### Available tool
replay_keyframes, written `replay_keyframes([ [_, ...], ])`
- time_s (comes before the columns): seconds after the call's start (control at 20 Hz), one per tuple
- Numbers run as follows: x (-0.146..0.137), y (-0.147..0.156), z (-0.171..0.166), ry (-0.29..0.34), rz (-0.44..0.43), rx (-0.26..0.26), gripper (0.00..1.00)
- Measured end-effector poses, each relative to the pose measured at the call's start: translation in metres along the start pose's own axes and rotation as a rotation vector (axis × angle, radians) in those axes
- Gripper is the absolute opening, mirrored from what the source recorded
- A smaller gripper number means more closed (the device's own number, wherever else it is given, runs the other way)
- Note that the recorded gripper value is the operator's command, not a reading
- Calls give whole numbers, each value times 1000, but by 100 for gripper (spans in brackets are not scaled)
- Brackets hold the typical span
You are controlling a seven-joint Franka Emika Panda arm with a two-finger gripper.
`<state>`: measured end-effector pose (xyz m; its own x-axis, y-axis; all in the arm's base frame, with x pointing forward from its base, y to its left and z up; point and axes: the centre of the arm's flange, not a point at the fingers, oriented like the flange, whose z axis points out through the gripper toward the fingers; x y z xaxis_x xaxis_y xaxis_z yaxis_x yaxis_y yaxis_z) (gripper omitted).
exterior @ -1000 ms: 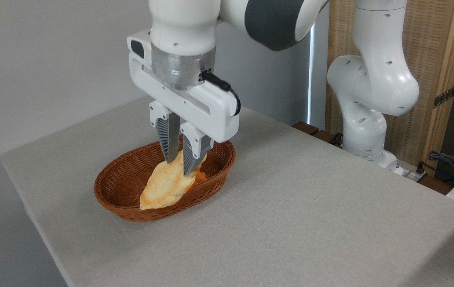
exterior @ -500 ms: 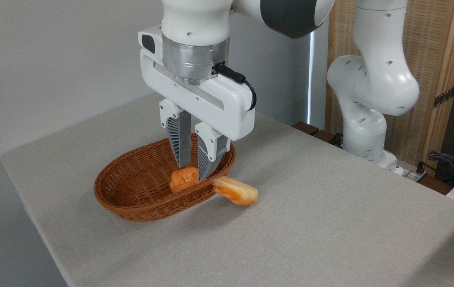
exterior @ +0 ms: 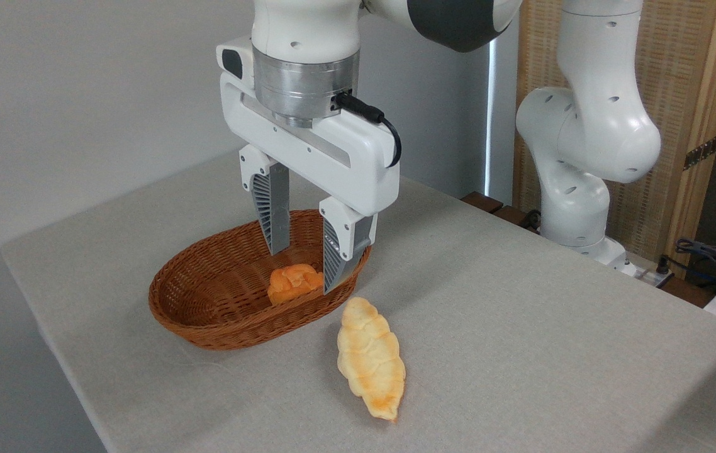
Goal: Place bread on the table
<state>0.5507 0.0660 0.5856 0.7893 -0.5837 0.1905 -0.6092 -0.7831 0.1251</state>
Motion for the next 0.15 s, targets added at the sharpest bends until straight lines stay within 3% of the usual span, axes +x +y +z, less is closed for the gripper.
replay_keyframes([
  [0.15, 0, 0, 0, 0, 1, 1, 100],
])
